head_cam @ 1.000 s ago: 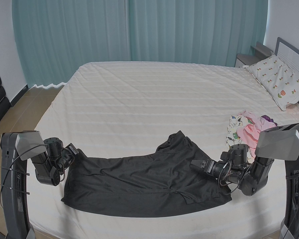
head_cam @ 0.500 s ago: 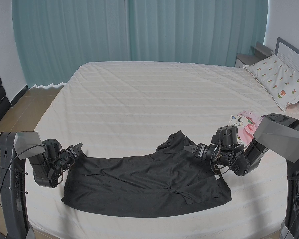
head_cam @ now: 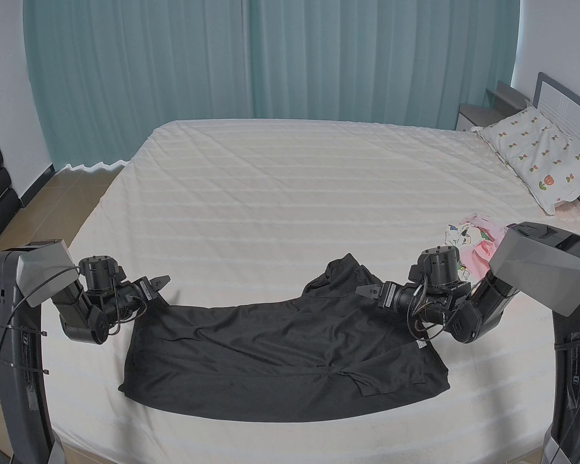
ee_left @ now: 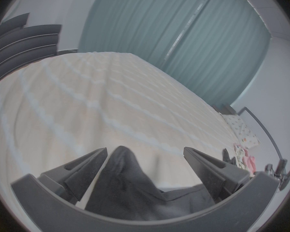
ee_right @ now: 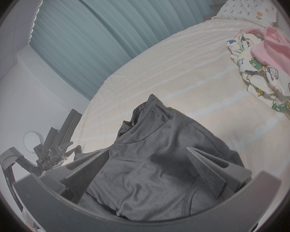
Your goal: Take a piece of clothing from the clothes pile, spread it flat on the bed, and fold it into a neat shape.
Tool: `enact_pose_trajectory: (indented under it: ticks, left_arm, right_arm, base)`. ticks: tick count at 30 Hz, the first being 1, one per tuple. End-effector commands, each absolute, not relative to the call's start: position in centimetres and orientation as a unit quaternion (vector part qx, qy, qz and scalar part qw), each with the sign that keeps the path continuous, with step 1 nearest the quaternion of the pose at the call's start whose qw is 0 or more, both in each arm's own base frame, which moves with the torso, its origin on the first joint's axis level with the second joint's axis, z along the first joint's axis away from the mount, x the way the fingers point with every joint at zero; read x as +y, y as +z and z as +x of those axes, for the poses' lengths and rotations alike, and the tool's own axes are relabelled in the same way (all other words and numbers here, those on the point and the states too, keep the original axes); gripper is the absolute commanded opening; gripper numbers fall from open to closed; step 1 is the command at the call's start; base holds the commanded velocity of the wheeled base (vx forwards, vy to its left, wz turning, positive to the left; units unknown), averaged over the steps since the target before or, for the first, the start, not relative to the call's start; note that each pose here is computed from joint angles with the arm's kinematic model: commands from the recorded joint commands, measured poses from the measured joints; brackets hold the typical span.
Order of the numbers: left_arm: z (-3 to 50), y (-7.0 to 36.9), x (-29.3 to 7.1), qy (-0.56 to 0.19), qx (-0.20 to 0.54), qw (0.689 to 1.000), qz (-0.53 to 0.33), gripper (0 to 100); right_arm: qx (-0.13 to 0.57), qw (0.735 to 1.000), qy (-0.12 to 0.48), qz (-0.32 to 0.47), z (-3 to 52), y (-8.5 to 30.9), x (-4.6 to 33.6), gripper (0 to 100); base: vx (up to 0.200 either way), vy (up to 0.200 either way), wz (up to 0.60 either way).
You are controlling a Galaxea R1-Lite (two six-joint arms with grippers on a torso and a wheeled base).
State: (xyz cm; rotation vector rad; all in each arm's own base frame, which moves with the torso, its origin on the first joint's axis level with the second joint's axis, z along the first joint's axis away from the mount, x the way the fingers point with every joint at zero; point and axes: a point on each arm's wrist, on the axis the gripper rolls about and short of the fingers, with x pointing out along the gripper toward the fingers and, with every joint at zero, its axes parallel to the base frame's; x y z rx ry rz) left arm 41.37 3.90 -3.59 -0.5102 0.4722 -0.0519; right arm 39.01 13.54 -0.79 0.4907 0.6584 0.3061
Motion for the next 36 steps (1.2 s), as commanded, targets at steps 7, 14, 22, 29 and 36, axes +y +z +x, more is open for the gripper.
enact_pose_trajectory:
  ticks: [7, 14, 22, 29, 36]
  left_arm:
    - [42.1, -4.1, 4.3, -0.076, 0.242, 0.938, -0.236, 100]
    - [41.9, -5.3, 5.1, -0.064, 0.250, 0.936, -0.240, 100]
    - [42.0, -5.5, 5.6, -0.071, 0.249, 0.933, -0.249, 100]
    - [42.1, -5.5, 5.9, -0.075, 0.247, 0.933, -0.252, 0]
    - [42.2, -5.7, 6.2, -0.063, 0.220, 0.940, -0.252, 0]
  right_arm:
    - [0.334, 0.901, 0.145, 0.235, 39.0, -2.4, 13.7, 100]
    - [0.330, 0.903, 0.145, 0.235, 39.0, -2.2, 13.6, 100]
    - [0.320, 0.906, 0.145, 0.237, 39.7, -1.6, 13.5, 100]
    - [0.300, 0.913, 0.150, 0.231, 40.8, -1.0, 13.4, 100]
    - [0.300, 0.921, 0.149, 0.201, 43.3, -1.5, 13.4, 100]
  base:
    - [0.000, 0.000, 0.00]
    - [0.000, 0.000, 0.00]
    - [0.000, 0.000, 0.00]
    - [0.000, 0.000, 0.00]
    - [0.000, 0.000, 0.00]
